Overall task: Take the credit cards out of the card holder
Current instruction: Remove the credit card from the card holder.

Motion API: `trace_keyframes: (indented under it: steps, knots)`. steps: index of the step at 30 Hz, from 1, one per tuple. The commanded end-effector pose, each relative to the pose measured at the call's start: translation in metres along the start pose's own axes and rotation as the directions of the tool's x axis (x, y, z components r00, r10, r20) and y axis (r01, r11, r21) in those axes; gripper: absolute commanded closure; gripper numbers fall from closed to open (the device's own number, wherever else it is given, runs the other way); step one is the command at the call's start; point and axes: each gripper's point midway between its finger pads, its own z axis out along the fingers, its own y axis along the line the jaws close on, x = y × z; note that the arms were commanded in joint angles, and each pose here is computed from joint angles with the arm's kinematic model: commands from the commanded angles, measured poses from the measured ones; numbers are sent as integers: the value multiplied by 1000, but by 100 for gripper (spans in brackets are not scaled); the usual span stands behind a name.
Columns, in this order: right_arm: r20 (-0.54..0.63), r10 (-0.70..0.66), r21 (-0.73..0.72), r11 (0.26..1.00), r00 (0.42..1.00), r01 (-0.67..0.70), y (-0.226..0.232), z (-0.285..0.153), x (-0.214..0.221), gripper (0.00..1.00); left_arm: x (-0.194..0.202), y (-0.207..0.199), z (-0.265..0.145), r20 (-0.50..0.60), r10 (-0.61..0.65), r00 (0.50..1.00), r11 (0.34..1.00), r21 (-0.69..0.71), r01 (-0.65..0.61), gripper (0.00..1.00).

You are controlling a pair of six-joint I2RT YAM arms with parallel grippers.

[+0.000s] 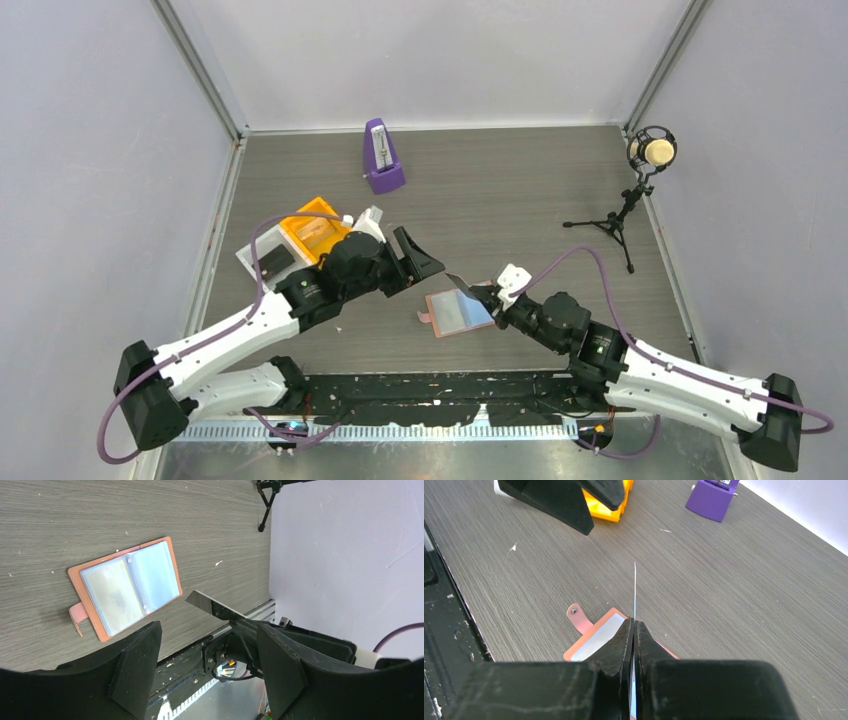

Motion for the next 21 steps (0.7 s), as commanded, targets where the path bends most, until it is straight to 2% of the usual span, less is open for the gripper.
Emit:
trace_keyframes:
  steps: [1, 4, 11, 21]
  knots:
    - [13, -61, 70, 996, 998, 60, -5, 4, -8, 95, 1, -5, 11, -6, -48, 999, 999, 24, 49, 28]
    - [-2, -99, 73, 992, 995, 99, 2, 5, -9, 95, 5, -1, 21, -22, -69, 997, 997, 15, 70, 29]
    - [-65, -160, 57, 985, 985, 164, 18, 11, 3, 95, 29, 4, 44, -167, -103, 981, 995, -1, 105, 34]
    - [-108, -239, 58, 968, 965, 246, 34, 17, 8, 95, 44, 21, 55, -213, -145, 966, 989, -33, 141, 43]
